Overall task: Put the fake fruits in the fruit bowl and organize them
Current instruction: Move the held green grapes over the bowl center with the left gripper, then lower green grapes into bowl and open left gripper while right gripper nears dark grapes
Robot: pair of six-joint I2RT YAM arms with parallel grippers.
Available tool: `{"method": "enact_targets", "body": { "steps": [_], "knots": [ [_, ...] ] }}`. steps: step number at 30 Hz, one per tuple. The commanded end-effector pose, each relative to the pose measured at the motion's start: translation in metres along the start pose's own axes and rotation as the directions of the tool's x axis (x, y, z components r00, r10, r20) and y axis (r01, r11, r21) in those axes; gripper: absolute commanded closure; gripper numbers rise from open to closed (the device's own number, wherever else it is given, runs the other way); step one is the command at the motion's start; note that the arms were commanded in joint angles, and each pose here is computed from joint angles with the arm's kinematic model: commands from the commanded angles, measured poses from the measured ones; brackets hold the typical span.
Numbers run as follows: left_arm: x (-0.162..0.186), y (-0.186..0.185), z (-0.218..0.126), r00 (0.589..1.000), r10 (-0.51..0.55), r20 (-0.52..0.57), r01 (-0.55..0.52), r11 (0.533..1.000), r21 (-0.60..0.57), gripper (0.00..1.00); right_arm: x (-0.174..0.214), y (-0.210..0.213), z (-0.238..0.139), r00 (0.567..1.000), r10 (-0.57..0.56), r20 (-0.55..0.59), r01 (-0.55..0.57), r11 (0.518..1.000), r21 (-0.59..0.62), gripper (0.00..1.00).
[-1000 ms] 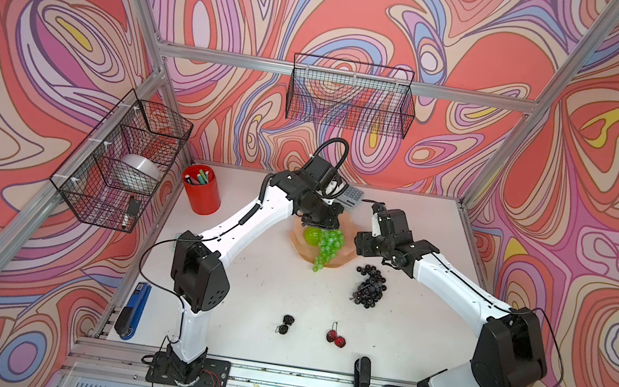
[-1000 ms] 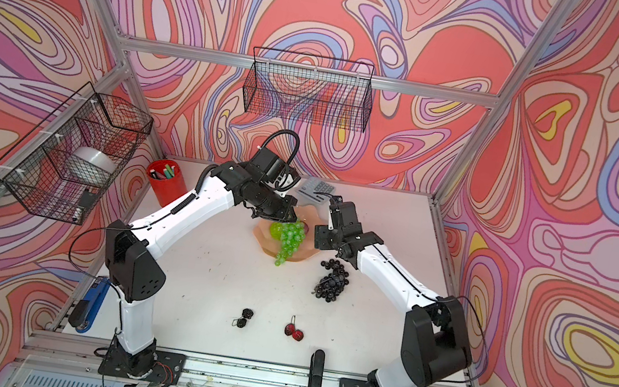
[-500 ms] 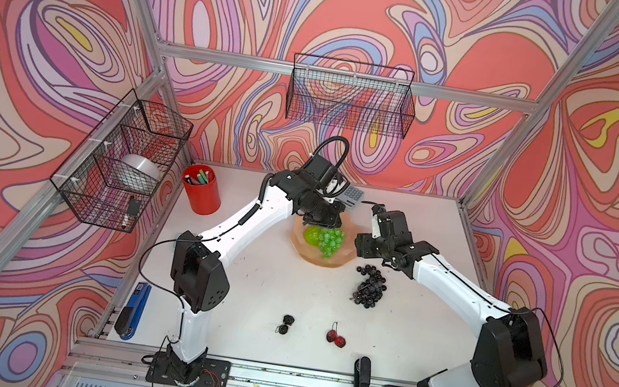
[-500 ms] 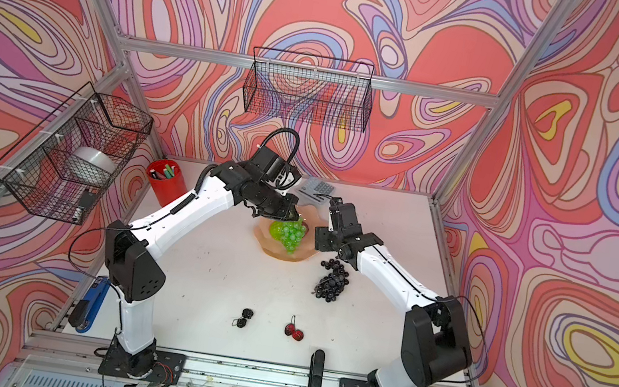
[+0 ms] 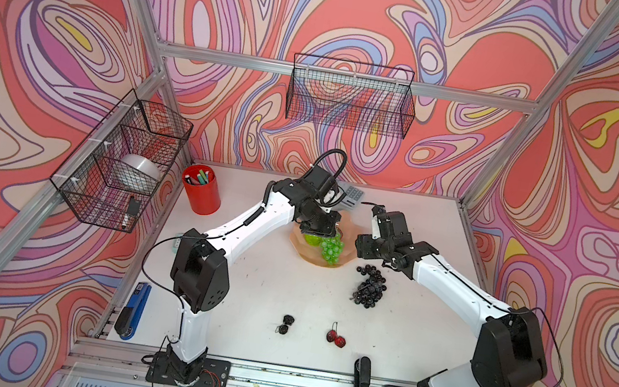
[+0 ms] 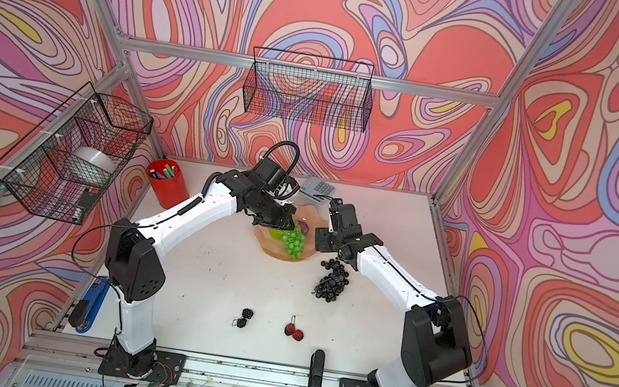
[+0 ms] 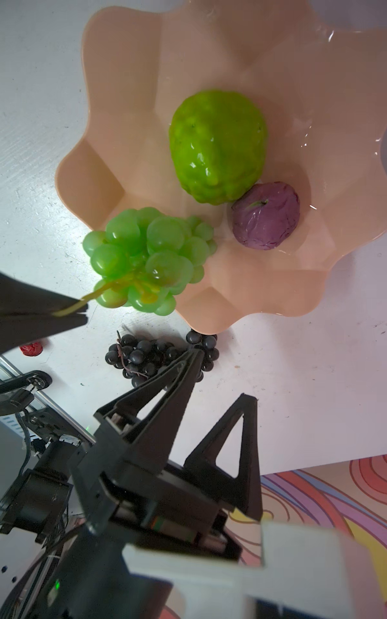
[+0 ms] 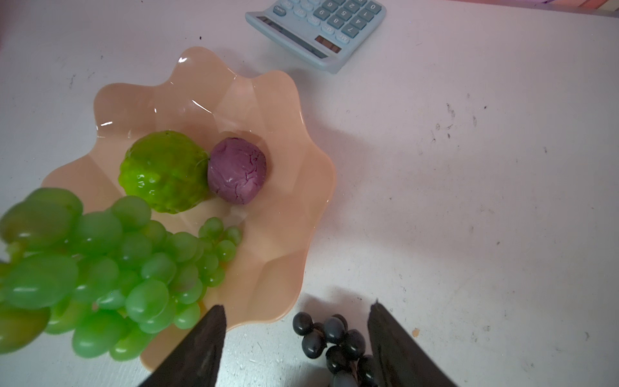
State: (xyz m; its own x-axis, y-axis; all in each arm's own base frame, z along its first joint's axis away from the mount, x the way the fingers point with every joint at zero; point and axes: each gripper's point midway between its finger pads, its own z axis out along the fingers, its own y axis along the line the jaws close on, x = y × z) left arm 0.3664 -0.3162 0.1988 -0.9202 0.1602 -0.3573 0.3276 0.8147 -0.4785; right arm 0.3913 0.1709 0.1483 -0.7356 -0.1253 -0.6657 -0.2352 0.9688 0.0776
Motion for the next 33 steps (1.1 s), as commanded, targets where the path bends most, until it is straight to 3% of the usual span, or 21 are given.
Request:
{"method": "enact_targets", "body": {
  "steps": [1,15,33],
  "knots": [
    [-0.006,0.007,-0.021,0.998,0.011,0.059,-0.010,1.000,-0.018,1.00,-0.001,-0.004,-0.006,1.000,0.000,0.014,0.000,1.000,0.012,0.30],
    [0.004,0.058,-0.019,0.997,-0.040,0.060,0.046,0.993,-0.105,1.00,-0.002,0.000,0.002,1.000,-0.001,-0.008,0.001,1.000,0.000,0.30],
    [-0.006,0.113,0.023,0.997,-0.071,0.034,0.077,0.976,-0.203,1.00,0.004,0.001,0.005,0.999,0.004,-0.036,-0.004,1.000,-0.008,0.30]
  ]
}}
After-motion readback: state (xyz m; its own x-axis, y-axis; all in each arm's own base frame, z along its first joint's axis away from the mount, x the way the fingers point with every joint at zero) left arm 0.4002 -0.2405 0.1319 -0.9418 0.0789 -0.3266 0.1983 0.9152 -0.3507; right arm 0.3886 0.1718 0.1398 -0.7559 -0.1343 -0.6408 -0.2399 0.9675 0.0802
